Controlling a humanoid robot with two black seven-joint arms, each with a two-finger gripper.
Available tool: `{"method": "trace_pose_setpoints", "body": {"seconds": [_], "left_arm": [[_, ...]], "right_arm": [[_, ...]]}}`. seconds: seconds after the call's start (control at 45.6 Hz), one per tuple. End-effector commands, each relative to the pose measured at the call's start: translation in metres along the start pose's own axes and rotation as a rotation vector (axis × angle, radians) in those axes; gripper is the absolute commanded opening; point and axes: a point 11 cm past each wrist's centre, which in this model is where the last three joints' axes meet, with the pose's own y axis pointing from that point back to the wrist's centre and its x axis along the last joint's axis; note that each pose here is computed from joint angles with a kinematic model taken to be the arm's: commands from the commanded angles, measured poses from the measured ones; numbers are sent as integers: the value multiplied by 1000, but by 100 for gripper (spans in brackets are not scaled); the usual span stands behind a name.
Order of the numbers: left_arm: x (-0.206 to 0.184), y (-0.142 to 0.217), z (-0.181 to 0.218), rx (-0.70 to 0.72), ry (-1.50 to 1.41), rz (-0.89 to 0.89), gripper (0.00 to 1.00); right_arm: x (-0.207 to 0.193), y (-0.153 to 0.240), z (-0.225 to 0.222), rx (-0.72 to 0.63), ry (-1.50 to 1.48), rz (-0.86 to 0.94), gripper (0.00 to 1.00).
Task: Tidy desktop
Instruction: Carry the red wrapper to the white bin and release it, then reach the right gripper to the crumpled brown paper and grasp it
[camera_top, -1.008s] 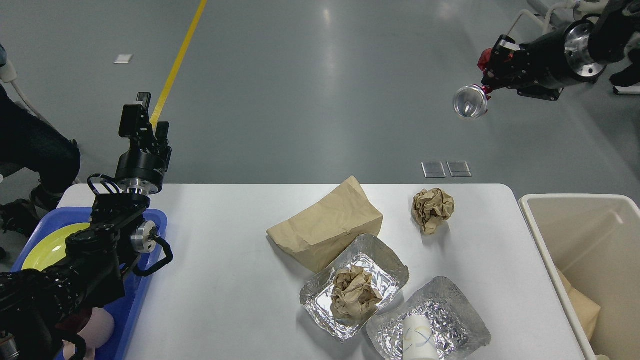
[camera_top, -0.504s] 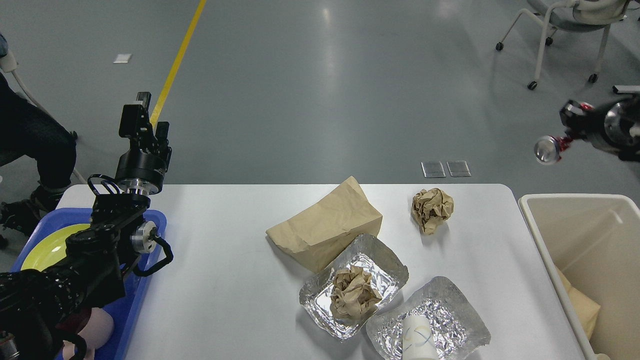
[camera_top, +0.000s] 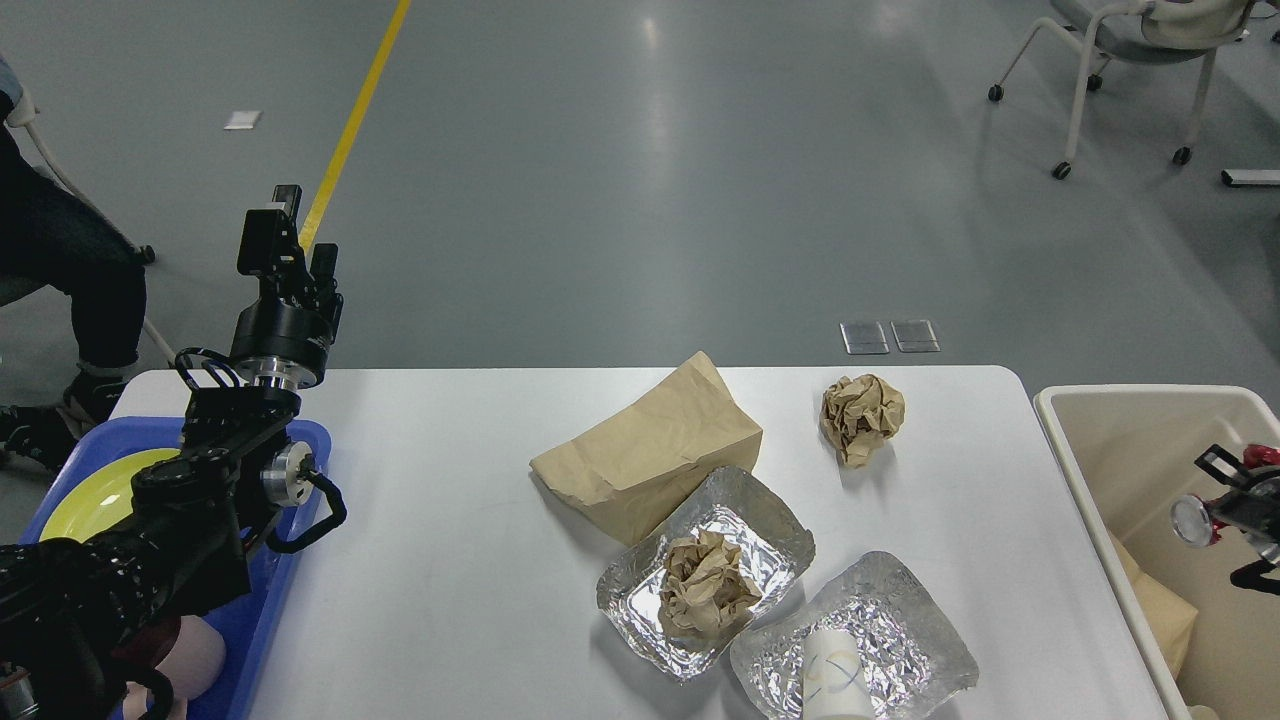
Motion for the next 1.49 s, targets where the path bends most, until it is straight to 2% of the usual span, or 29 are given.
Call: {"method": "trace_pose_setpoints", "body": {"seconds": [0.0,0.219,0.372,0.57,0.723,0.811,1.03,1.205,1.358,1.468], "left_arm": [[0,0,0,0,1,0,97],[0,0,0,0,1,0,97],[0,0,0,0,1,0,97],[0,0,0,0,1,0,97],[0,0,0,0,-1,1,97],[0,0,0,0,-1,1,97],[0,0,0,0,1,0,97],[0,0,0,0,-1,1,97],[0,0,0,0,-1,1,97],[0,0,0,0,1,0,97]], "right_arm": [[-21,-8,7,-10,26,58,100],[-21,-6,-5,12,26,59,100],[13,15,-75,131,9,66,100],[56,78,-165,292,120,53,100],[60,138,-233,426,231,42,100],[53,172,-258,483,295,-34,100],[61,262,-293,581,481,-298,100],[58,313,-296,603,571,-521,100],[54,318,-293,603,558,-569,100],[36,297,-287,570,556,-593,100]]}}
